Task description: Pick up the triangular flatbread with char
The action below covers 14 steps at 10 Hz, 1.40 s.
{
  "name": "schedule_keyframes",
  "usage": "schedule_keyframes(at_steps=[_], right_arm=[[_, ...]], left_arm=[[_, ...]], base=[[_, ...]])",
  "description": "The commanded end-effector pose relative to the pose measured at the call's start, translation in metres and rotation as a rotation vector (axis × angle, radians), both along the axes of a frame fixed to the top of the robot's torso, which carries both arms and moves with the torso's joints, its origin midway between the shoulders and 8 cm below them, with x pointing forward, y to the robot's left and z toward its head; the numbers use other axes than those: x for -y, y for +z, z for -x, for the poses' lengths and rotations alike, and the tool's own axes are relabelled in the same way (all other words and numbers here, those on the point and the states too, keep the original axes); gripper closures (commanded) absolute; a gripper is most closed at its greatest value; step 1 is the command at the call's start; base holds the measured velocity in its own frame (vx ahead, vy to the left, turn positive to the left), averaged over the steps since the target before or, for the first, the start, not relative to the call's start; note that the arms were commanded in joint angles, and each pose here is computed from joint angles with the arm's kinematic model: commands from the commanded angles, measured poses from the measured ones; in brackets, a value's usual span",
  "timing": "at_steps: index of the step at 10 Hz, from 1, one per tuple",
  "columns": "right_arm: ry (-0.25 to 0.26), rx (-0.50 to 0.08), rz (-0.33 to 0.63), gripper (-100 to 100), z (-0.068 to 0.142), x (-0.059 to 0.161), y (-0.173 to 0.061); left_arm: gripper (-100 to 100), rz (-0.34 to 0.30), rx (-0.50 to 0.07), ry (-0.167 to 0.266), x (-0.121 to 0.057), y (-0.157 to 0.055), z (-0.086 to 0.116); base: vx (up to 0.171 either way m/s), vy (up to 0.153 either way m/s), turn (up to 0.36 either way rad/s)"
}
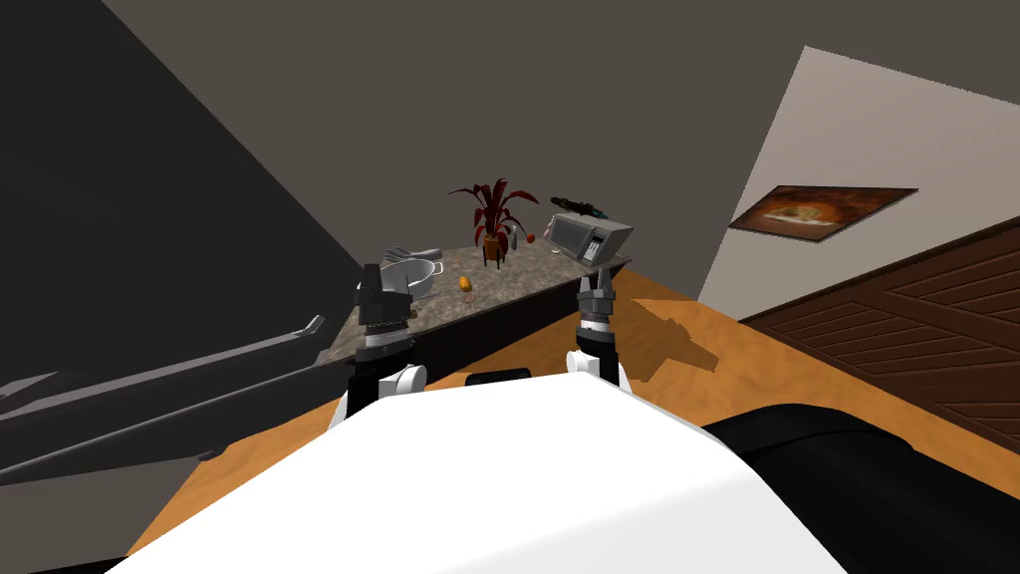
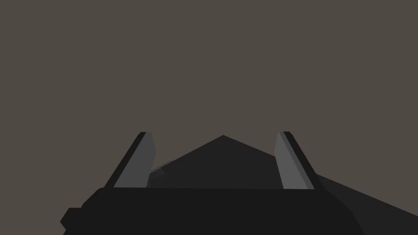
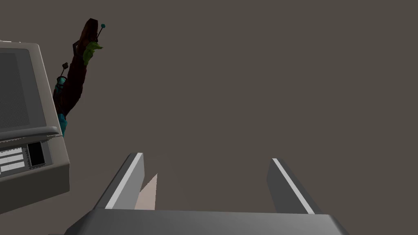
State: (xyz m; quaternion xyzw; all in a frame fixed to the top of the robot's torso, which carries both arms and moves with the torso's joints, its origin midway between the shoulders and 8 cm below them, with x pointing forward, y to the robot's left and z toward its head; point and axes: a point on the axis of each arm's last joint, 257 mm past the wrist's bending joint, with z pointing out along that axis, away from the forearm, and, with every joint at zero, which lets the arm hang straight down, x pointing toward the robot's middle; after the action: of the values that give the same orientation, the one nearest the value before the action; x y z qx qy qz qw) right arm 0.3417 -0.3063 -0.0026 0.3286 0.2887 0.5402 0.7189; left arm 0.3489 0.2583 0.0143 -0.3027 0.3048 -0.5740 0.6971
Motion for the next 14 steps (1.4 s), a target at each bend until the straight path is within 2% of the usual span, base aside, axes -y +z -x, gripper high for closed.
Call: schedule_keyframes(at_steps=[1, 6, 14], right_arm=[[0.0, 0.0, 0.0, 0, 0.0, 0.0, 0.0], [0.0, 0.0, 0.0, 0, 0.0, 0.0, 0.0], [0.0, 0.0, 0.0, 0, 0.0, 0.0, 0.0]], left_arm=[[-100, -0.025, -0.021, -0.018, 0.002, -0.004, -0.003], [-100, -0.082, -0.142, -0.076, 0.004, -0.022, -0.019], [-100, -0.081, -0.304, -0.105, -0.003, -0.048, -0.037]], base=[[-0.011, 0.014, -0.038], [-0.016, 0.07, -0.095], [-0.028, 0.076, -0.083]])
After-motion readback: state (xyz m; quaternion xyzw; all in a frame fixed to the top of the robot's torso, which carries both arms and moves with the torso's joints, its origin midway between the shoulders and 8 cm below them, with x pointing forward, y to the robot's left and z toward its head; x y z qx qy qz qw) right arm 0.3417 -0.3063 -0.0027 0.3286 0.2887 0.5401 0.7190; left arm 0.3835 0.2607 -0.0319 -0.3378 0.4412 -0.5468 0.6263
